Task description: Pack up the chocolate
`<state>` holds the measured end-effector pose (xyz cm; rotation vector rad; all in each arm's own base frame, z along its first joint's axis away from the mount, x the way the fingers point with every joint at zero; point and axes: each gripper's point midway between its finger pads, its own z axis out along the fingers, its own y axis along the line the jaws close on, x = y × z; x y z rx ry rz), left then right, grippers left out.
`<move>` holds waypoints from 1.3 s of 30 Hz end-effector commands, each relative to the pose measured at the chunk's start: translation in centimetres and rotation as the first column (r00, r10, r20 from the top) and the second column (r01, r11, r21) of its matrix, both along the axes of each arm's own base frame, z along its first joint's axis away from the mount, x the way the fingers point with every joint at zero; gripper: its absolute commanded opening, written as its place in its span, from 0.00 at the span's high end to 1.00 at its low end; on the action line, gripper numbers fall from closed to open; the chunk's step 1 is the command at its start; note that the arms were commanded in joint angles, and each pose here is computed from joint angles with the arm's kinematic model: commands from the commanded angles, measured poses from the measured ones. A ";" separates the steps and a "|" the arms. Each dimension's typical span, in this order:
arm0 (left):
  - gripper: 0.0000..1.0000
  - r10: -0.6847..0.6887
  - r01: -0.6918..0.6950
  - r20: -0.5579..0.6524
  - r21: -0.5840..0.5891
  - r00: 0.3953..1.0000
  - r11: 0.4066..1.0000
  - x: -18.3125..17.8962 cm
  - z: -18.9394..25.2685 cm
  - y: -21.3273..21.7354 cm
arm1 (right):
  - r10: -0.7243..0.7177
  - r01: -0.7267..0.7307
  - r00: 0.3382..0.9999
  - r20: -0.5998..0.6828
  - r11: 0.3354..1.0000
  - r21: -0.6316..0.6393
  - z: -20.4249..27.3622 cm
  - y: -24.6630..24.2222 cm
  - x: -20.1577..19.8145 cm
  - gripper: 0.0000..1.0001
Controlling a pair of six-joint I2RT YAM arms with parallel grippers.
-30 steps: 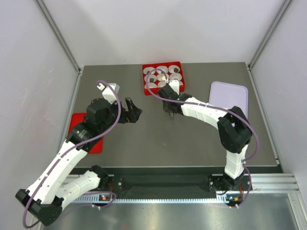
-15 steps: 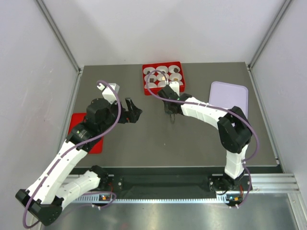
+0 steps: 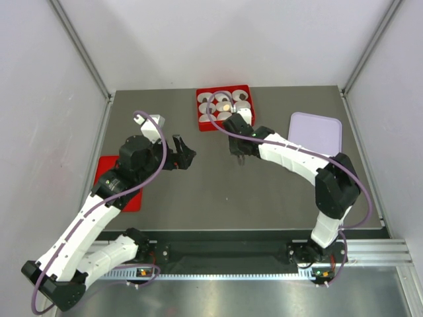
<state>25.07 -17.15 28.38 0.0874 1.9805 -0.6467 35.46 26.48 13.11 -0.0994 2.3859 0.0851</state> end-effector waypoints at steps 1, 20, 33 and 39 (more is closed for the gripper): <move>0.04 -0.001 0.003 0.066 -0.040 0.998 0.999 0.3 2.6 -0.2 | 0.029 -0.033 0.997 0.073 0.998 0.048 4.5 0.6 0.2 0.65; 0.04 0.002 0.000 0.051 -0.040 0.999 0.999 0.3 2.2 -0.2 | 0.124 -0.123 0.992 0.008 0.990 -0.065 1.1 -0.8 -0.6 0.58; 0.04 -0.001 0.003 0.047 -0.044 0.999 0.999 0.3 2.1 -0.4 | 0.140 -0.142 0.989 -0.042 0.989 -0.044 -1.0 -0.7 -1.7 0.61; 0.04 -0.004 0.006 0.047 -0.050 0.999 0.999 0.3 2.2 -0.5 | 0.141 -0.142 0.989 -0.039 0.990 -0.021 -0.5 -0.7 -2.1 0.63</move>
